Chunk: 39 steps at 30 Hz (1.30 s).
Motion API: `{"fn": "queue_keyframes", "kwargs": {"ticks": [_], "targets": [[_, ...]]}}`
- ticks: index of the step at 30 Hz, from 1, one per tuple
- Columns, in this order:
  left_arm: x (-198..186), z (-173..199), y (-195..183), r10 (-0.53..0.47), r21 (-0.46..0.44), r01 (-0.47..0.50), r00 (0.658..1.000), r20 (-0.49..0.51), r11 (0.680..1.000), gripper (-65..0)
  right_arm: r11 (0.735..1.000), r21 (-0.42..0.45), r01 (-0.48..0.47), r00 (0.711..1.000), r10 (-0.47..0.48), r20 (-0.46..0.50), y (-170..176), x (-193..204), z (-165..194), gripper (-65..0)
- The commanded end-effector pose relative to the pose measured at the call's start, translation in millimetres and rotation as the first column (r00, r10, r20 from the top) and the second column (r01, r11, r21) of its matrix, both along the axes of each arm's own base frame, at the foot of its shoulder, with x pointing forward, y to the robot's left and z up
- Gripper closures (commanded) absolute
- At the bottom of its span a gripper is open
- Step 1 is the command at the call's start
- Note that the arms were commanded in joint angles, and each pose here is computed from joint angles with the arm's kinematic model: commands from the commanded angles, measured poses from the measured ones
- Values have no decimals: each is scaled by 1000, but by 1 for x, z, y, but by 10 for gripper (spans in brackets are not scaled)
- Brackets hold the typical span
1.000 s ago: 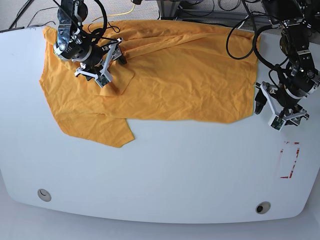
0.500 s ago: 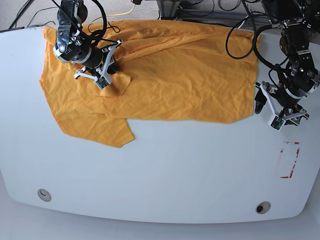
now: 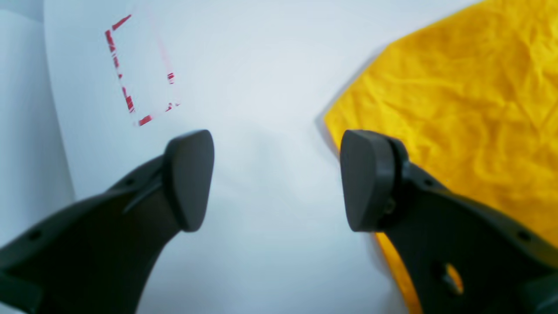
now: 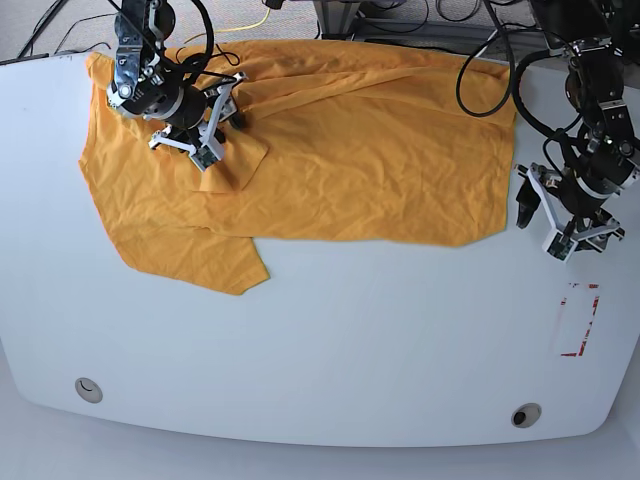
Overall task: Layout the t-shirt on the table in an organized manner, then fold the t-shirt properly
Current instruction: 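Lower the right gripper onto the shirt body near the sleeve and pinch, then move the right gripper to the hem corner, left gripper to the side edge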
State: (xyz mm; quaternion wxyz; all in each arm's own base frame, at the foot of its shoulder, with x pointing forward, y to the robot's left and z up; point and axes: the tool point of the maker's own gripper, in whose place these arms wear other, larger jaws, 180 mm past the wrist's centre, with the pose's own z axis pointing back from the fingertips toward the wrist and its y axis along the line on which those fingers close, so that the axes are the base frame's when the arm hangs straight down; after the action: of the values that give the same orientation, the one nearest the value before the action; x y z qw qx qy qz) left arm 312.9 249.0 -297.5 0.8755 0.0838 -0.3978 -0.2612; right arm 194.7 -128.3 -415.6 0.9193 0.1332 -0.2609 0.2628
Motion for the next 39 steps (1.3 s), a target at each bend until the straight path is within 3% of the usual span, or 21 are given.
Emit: {"fn": "queue_keyframes", "kwargs": {"ticks": [1, 7, 13, 18, 22, 31, 39], "targets": [[6, 14, 0, -8, -1, 8, 999, 47, 1000, -428, 1000, 15, -3, 1000, 2, 30, 2, 2, 8, -325], [7, 15, 0, -8, 1, 8, 999, 50, 1000, -428, 1000, 9, -25, 996, 24, 84, 7, 2, 27, -380], [8, 15, -1, -10, -3, 10, 999, 52, 1000, -428, 999, -20, -49, 990, 51, 133, 8, 5, 47, -482], [13, 19, -2, -9, -8, 10, 998, 66, 1000, -428, 997, -59, 44, 985, -33, 171, -25, 21, 55, -523], [23, 16, -8, -13, -36, 15, 998, 66, 999, -428, 989, -82, 121, 960, -96, 264, -52, 52, 77, -523], [41, 7, -16, -14, -87, 18, 999, 45, 996, -428, 962, -124, 242, 930, -194, 311, -123, 110, 89, -523], [54, -2, -28, -40, -111, 42, 999, 18, 993, -428, 944, -64, 324, 907, -291, 306, -169, 164, 90, -523]]}}
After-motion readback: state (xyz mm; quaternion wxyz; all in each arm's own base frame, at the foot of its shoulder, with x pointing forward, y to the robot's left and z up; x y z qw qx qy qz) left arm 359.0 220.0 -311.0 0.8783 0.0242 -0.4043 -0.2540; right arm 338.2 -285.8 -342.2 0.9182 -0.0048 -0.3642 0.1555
